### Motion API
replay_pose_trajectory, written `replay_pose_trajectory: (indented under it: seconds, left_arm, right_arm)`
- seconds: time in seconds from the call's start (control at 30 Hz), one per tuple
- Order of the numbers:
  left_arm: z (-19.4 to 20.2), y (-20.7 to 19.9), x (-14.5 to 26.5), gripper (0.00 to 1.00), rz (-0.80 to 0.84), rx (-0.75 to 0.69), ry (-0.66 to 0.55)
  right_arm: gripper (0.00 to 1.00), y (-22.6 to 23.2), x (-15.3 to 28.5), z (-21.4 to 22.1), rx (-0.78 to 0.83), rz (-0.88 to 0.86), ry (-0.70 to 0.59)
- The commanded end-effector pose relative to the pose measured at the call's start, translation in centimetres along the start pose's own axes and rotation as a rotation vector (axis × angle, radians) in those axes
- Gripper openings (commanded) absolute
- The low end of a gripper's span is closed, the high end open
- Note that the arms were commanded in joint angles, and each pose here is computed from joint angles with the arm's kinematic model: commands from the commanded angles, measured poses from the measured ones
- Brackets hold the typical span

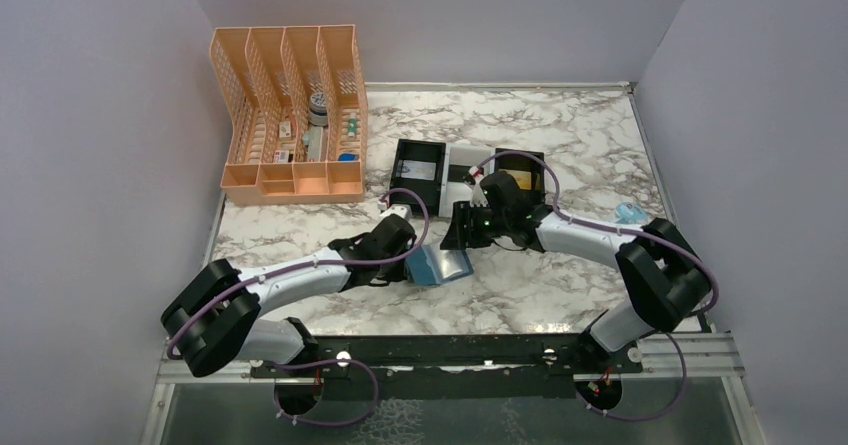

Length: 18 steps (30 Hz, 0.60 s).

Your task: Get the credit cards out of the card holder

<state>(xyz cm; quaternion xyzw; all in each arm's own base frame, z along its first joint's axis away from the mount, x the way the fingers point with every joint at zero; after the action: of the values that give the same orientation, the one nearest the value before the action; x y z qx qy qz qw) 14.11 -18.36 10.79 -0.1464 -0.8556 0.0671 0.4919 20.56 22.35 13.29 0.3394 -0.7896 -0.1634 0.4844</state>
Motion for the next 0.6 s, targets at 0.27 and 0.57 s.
replay_pose_trajectory:
  seconds: [0.27,0.57]
  left_arm:
    - [0.2,0.0,0.1,0.0,0.026,-0.039,0.001]
    - [0.3,-0.1,-0.5,0.0,0.012,-0.068,0.022]
  right_arm:
    - [0.48,-0.7,-2.0,0.3,0.059,-0.02,0.098]
    - [0.46,0.1,-1.4,1.3,0.013,-0.155,0.098]
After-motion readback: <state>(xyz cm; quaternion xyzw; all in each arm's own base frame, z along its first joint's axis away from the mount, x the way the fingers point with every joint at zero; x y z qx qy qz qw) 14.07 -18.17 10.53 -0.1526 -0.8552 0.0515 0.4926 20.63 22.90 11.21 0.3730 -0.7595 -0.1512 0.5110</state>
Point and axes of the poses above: each gripper's point midway between its finger pads, its own x axis back along the fingers, its own y axis along the line the jaws close on, z = x × y, the point moved 10 cm from there along x, back along the fingers, and after that the axes turned 1 degree about x, right-handed, at the moved point
